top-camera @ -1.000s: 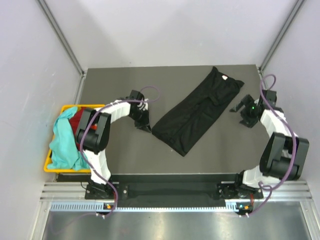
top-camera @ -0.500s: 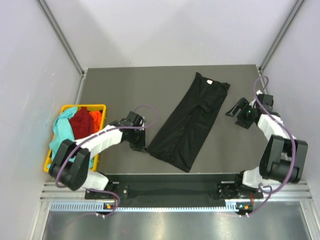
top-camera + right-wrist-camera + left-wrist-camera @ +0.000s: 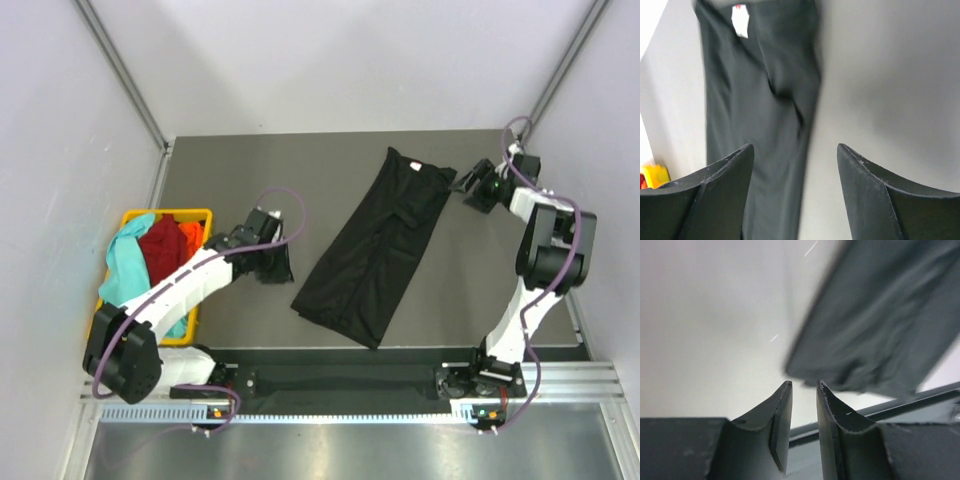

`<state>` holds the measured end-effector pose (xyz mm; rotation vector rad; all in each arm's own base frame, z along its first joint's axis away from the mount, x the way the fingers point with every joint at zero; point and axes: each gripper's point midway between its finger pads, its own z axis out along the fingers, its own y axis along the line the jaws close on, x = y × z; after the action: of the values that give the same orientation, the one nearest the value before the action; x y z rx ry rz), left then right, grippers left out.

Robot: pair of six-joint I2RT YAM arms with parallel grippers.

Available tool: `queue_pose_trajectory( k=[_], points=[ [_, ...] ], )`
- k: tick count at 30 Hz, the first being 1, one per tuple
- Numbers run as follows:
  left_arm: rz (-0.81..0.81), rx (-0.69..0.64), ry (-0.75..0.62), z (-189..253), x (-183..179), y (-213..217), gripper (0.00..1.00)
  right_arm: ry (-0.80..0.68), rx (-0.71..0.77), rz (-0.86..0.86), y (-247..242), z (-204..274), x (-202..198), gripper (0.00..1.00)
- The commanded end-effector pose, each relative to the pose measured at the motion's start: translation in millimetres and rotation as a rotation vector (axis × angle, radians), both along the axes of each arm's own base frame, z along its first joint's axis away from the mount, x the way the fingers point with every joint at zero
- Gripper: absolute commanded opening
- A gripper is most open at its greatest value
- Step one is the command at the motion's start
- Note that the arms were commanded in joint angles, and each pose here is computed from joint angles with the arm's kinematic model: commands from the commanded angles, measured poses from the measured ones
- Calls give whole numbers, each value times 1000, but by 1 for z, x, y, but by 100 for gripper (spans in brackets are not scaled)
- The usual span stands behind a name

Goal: Fold and stack the t-shirts
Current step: Fold the tshirt

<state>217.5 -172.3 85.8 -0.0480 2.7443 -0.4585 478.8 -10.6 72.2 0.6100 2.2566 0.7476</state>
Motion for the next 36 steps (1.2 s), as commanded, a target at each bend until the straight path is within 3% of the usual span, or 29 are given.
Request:
queue_pose_trajectory(
  k=[1, 5, 12, 18, 22, 29, 36],
  points=[
    [-57, -97, -152, 52, 29, -24, 31, -166, -14, 21, -6, 35, 58, 68],
    [-196, -249, -186, 77, 33, -80, 30, -158, 17, 7, -10, 20, 86, 65],
    [-452, -323, -176, 73, 8, -151, 28, -161, 96, 2, -10, -9, 126, 53],
    [-541, -366, -146, 54, -13, -182, 27, -222, 125, -32, -10, -5, 141, 42],
    [-559, -373, -95, 31, -28, -192, 27, -239, 130, -33, -11, -4, 151, 33],
    [-568, -271, -16, -13, -46, -188, 27, -230, 125, -37, -12, -17, 153, 10],
    [-547, -192, 23, -39, -54, -172, 26, -226, 133, -46, -15, -21, 163, 3]
  ],
)
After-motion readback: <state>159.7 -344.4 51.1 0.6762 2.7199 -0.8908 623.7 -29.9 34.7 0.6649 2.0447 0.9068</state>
